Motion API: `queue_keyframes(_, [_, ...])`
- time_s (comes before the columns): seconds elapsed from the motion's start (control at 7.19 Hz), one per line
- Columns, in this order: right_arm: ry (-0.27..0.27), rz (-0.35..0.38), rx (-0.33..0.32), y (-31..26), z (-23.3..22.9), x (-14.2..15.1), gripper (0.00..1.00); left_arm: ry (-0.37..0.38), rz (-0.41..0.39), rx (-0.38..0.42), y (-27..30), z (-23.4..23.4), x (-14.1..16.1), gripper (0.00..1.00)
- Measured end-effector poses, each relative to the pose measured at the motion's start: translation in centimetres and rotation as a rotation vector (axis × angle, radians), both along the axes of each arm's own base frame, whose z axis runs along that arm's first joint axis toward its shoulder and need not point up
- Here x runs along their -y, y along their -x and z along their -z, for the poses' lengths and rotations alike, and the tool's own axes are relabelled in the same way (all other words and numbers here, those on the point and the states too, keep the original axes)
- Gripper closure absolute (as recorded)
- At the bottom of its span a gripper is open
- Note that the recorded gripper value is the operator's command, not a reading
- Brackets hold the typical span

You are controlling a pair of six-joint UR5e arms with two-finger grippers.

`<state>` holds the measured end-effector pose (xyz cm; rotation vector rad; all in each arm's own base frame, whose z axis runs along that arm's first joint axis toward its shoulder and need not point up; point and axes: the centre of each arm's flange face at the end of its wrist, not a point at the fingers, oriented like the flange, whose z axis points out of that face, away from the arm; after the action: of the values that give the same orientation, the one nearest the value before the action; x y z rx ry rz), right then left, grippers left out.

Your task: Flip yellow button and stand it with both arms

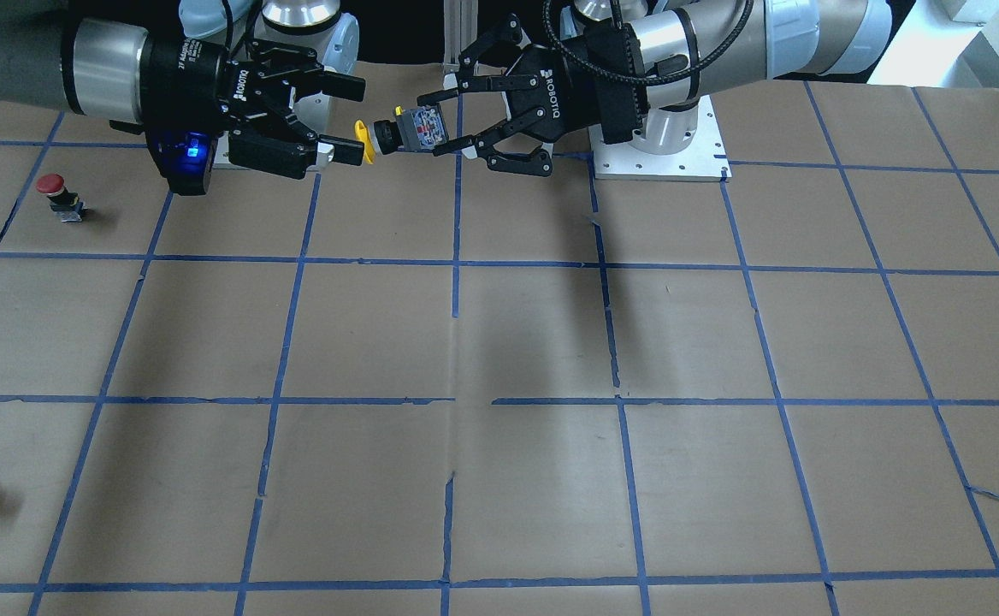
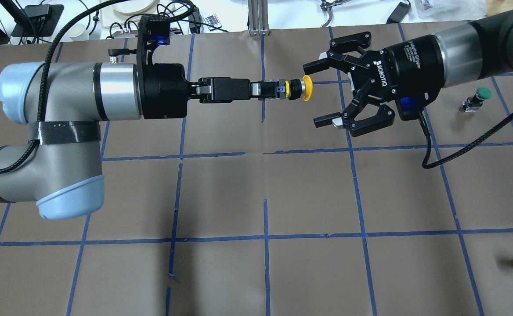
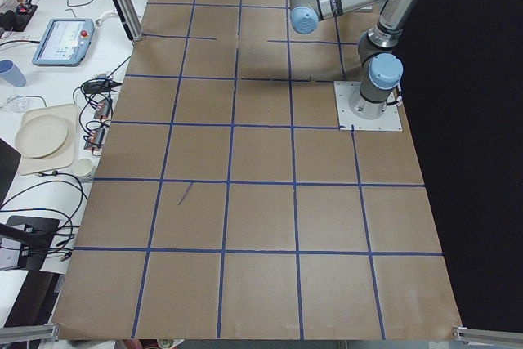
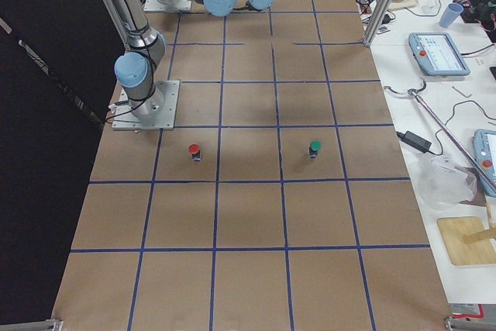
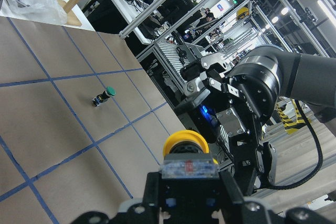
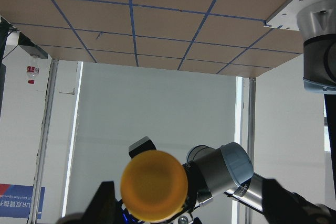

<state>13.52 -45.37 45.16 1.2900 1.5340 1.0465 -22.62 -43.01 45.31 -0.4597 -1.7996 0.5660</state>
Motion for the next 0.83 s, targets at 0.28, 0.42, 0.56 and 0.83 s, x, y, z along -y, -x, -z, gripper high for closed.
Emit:
queue_keyframes(0.28, [-0.006, -0.012, 0.003, -0.70, 0.23, -0.31, 0.13, -0.001, 0.000, -0.001, 0.00, -0.03, 0.00, 0.97])
queue_keyframes(0.42, [-0.005, -0.015, 0.004, -0.93, 0.18, -0.37, 0.29, -0.001, 0.001, -0.002, 0.01, -0.04, 0.00, 0.97])
queue_keyframes(0.56, [-0.002, -0.016, 0.004, -0.99, 0.06, -0.38, 0.54, -0.001, 0.001, -0.003, 0.01, -0.05, -0.01, 0.97])
queue_keyframes(0.83, [0.007, -0.016, 0.003, -0.87, -0.11, -0.26, 0.83, -0.001, 0.002, -0.004, 0.02, -0.06, -0.02, 0.97])
